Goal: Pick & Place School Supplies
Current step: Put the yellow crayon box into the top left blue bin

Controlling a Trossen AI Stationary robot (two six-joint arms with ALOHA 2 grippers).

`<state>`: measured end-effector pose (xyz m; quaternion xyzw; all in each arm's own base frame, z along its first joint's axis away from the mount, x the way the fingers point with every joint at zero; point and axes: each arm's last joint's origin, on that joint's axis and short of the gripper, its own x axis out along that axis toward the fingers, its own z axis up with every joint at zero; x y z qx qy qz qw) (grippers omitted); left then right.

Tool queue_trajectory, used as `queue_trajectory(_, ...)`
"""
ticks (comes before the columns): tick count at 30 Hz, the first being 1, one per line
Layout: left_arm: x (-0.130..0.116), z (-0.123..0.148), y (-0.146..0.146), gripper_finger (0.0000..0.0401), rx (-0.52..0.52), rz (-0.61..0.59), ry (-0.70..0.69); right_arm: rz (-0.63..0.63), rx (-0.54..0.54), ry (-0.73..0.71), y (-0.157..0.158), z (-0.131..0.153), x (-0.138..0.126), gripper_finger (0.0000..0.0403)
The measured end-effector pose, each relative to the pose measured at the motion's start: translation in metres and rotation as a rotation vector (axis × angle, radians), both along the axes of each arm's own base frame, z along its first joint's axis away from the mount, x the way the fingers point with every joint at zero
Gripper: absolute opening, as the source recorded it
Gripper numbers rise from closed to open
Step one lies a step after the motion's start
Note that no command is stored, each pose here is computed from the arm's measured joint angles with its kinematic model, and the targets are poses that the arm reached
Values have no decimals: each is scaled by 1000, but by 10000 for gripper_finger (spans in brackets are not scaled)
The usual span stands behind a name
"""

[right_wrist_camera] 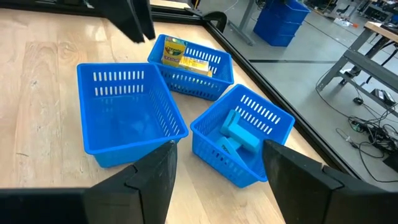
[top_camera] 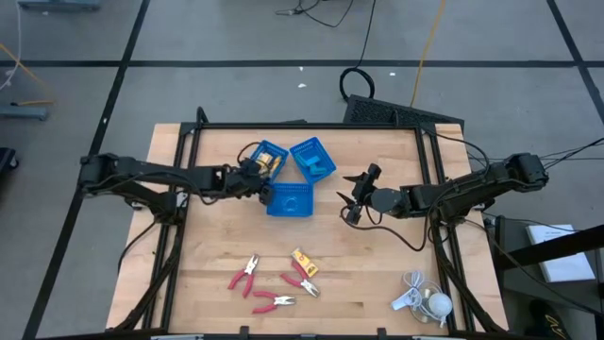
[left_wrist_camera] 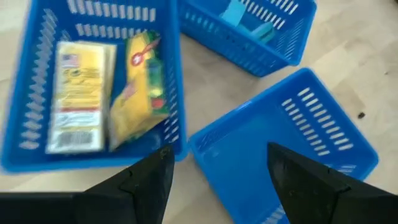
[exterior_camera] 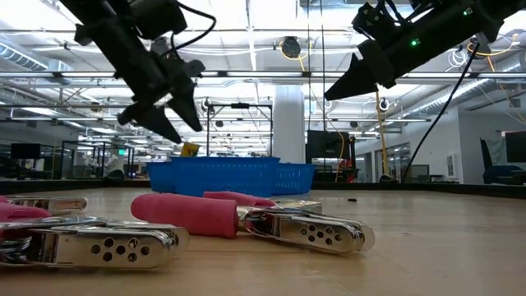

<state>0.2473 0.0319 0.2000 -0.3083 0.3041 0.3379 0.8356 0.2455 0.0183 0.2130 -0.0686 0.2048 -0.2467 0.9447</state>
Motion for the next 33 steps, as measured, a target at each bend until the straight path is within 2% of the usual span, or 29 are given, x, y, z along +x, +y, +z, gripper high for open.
queue_trajectory(10, 13, -23, 25, 255, 71, 107, 50, -3, 6, -7, 0, 0, 0, 226)
queue_trajectory(17, 20, -20, 50, 255, 171, 135, -21, -2, 4, -4, 0, 0, 0, 226)
queue_trajectory(22, 17, -20, 68, 255, 248, 200, 0, -1, 4, -4, 0, 0, 0, 226)
queue_trajectory(25, 15, -18, 73, 255, 214, 149, -14, 2, 9, -6, 0, 0, 0, 226)
queue_trajectory(28, 14, -7, 72, 255, 162, 64, -92, 72, 67, -15, 2, 0, 1, 226)
queue_trajectory(33, 16, 20, 48, 255, 221, -92, -219, 204, 135, -16, 7, -1, 4, 226)
